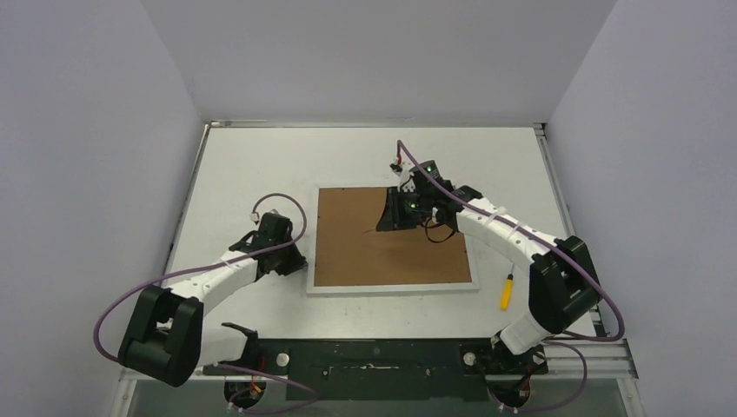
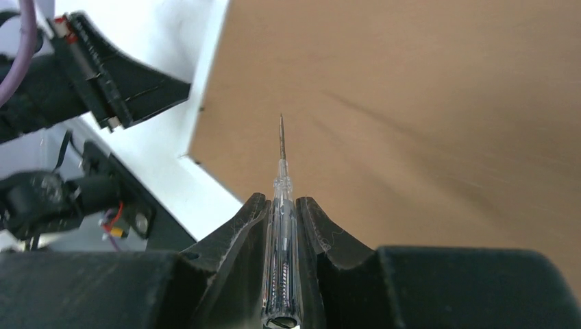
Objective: Take the photo out of the frame
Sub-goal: Adjust the photo frame at the center of the board, then release the photo frame item from the photo frame.
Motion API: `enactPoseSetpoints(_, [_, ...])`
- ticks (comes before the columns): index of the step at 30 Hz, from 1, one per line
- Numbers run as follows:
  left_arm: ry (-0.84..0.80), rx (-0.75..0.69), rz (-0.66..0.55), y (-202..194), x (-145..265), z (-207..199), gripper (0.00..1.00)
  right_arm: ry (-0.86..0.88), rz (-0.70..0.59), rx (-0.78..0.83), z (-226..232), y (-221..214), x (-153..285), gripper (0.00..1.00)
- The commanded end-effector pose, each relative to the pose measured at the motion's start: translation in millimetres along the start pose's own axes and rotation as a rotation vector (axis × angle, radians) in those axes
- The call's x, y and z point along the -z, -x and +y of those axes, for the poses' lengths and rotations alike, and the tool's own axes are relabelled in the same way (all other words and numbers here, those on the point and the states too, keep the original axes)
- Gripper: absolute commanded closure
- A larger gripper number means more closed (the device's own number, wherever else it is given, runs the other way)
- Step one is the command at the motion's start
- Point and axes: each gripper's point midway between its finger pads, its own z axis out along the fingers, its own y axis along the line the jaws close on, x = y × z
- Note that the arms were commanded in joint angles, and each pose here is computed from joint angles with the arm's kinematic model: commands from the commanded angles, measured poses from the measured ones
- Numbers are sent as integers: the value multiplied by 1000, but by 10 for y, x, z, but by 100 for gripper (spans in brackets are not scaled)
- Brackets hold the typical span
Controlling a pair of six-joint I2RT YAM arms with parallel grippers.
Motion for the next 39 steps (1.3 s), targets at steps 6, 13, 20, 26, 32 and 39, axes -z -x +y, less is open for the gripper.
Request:
enactPoseSetpoints(6, [-112,-44,-6,-60,178,-257,83,291,127,77,574,-486,-373,95])
enactPoseSetpoints(13, [-244,-84,-10,-58,430,-373,74,392,131,2,757,-689,-571,95])
enactPoseSetpoints(20, [-353,-21,24,-69,421,-337,83,424,116,-66,771,-703,-665,95])
enactPoseSetpoints(26, [-444,-16,45,-142,409,-416,79,439,112,-111,777,-683,-739,95])
enactPoseSetpoints(32, [-435,0,58,-162,342,-372,81,416,126,-139,710,-720,-824,95])
enactPoseSetpoints(39, [-442,7,59,-148,309,-367,87,411,128,-152,677,-736,-868,95])
